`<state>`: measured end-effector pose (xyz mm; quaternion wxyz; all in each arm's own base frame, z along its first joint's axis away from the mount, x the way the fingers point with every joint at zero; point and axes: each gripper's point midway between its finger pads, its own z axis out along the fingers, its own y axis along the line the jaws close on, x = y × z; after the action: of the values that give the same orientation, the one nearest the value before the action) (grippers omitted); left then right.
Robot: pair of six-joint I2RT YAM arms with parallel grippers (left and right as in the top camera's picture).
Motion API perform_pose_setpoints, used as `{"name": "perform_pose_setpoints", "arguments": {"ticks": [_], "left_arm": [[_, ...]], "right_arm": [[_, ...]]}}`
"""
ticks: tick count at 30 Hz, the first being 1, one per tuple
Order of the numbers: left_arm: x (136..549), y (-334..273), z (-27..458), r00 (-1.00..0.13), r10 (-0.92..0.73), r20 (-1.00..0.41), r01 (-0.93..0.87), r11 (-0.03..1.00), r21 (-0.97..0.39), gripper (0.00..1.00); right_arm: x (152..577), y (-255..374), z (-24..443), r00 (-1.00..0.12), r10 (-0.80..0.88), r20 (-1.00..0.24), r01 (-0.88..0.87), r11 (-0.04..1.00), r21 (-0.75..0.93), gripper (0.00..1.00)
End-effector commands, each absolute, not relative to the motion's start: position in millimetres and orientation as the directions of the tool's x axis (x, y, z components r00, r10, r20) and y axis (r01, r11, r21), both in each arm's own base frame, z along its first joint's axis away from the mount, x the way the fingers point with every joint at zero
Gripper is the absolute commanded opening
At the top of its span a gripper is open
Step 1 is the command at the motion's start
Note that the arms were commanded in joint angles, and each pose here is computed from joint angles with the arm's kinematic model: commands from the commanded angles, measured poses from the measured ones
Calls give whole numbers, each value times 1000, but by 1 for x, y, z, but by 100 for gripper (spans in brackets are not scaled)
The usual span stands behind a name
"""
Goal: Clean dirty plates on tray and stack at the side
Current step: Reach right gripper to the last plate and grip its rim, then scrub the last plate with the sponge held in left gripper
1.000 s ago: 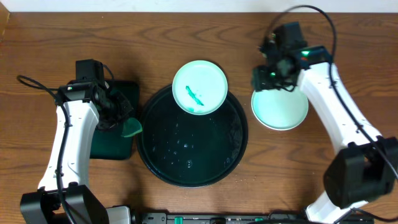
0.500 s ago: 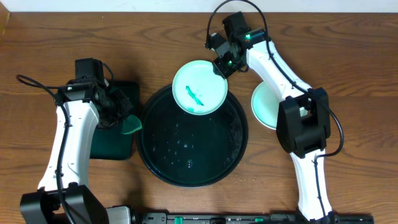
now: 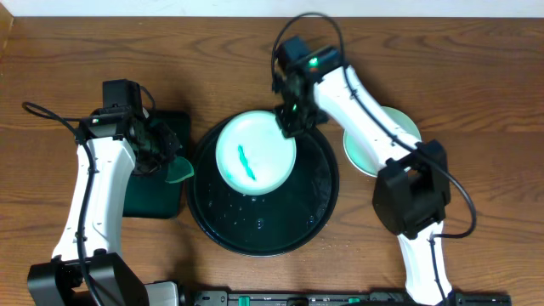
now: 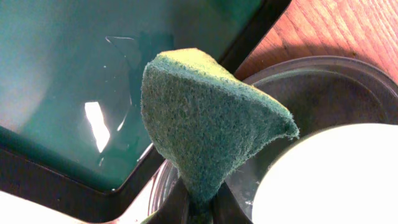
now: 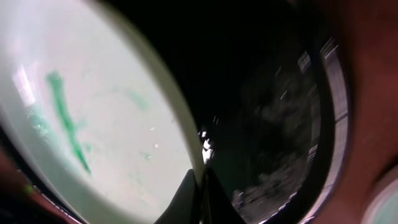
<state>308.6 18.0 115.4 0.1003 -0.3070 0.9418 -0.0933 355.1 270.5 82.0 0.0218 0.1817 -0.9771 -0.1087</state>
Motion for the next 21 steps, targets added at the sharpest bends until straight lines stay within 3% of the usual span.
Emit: {"name": "perform_pose_setpoints", "arguments": {"ticks": [1, 3, 4, 6, 9, 14, 21], "left_arm": [[313, 22, 121, -795, -586, -158, -547, 804, -232, 7], [314, 22, 121, -794, -587, -160, -547, 804, -233, 7], [314, 22, 121, -794, -586, -161, -546, 804, -234, 7], [313, 22, 121, -797, -583, -159, -544, 807, -232, 7], [312, 22, 121, -819, -550, -164, -512, 830, -223, 7], [312, 20, 121, -824, -542, -165, -504, 834, -223, 7], [313, -2, 120, -868, -458, -191, -430, 887, -171, 7]], "right_arm": [[332, 263, 50, -965, -238, 114, -218, 962, 163, 1], [321, 262, 44, -943, -300, 146, -271, 944, 189, 7], [316, 262, 44, -921, -357, 155, -323, 923, 209, 20], [315, 261, 45, -889, -435, 141, -401, 890, 218, 34], [319, 260, 42, -851, -515, 106, -484, 845, 226, 45], [315, 259, 21, -885, -447, 132, -413, 882, 226, 43], [311, 249, -3, -921, -356, 159, -322, 924, 205, 11]]}}
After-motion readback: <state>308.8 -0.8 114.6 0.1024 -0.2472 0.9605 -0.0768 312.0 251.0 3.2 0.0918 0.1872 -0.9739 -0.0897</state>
